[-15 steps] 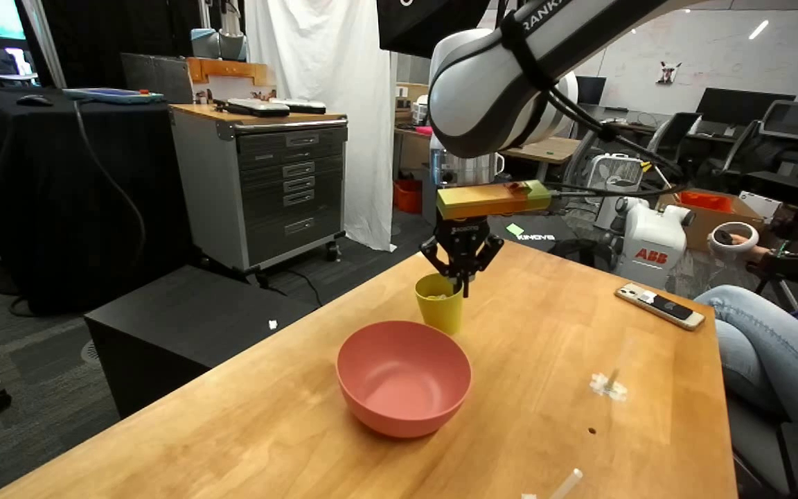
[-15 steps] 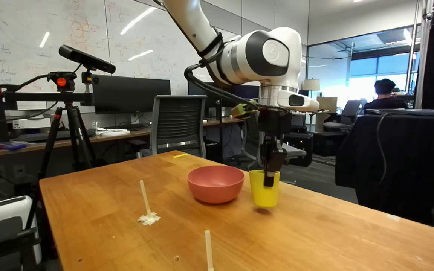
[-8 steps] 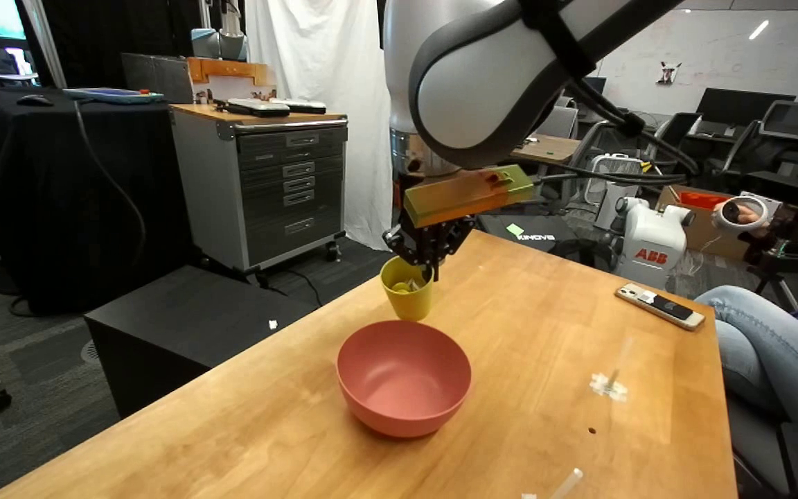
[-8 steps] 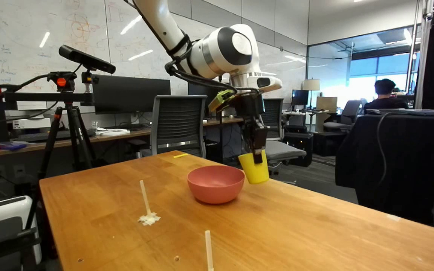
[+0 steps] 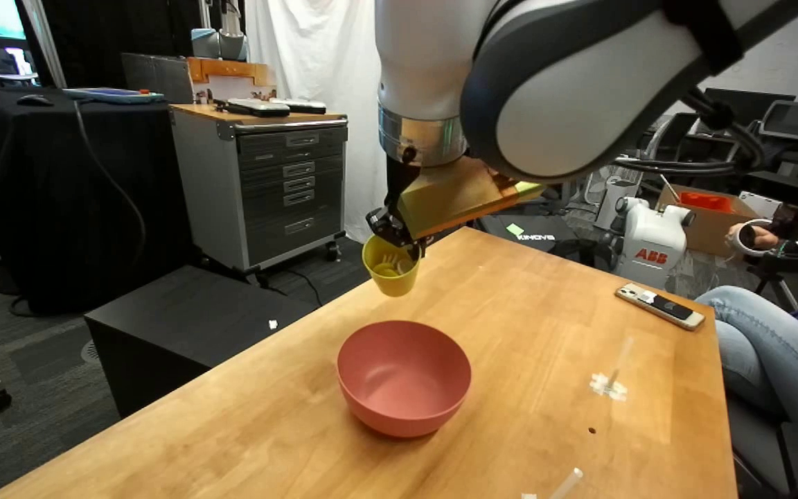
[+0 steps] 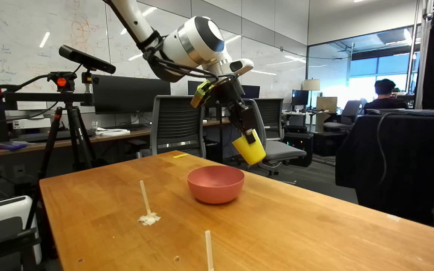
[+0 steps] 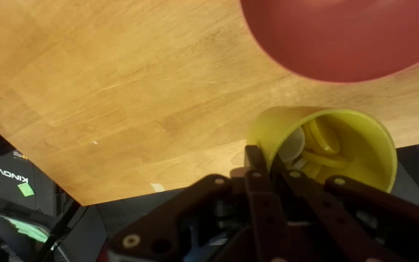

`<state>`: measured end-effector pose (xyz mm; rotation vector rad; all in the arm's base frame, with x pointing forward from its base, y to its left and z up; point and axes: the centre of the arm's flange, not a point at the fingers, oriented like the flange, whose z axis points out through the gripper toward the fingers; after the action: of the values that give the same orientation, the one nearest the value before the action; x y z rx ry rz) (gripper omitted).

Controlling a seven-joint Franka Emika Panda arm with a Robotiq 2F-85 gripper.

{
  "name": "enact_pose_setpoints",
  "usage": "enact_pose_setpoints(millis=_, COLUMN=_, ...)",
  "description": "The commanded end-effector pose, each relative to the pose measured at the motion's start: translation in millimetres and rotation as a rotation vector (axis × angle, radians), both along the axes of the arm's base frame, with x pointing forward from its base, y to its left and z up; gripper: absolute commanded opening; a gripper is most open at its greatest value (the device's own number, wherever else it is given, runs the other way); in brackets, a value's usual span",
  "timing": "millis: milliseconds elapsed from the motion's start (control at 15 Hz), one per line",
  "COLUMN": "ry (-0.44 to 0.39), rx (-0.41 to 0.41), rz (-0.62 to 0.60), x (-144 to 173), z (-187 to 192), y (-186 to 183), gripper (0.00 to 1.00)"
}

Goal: Pour the contents in the cup into the bowl

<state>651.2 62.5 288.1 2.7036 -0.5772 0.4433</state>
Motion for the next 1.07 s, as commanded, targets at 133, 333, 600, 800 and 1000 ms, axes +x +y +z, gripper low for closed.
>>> enact_pose_setpoints(millis=133, ry=-0.048, rx=-0.081, rz=-0.002, x=-35.9, z=-30.4, y=-3.0, gripper=0.04)
enact_pose_setpoints(millis=333, ry=-0.074, rx=-0.111, rz=0.002, x=-47.3, z=-42.9, y=0.8, gripper=0.04)
enact_pose_setpoints(millis=600, ry=-0.120, rx=-0.141, rz=0.030, x=-63.6, z=-54.7, y=14.5, gripper=0.05)
enact_pose_setpoints(millis=800, ry=-0.180, rx=-0.159, rz=0.048, x=-72.5, z=-60.2, y=26.8, gripper=0.05)
enact_pose_setpoints(millis=1000, ry=-0.238, rx=-0.174, rz=0.062, x=-80.2, z=-63.1, y=40.9, gripper=0.05)
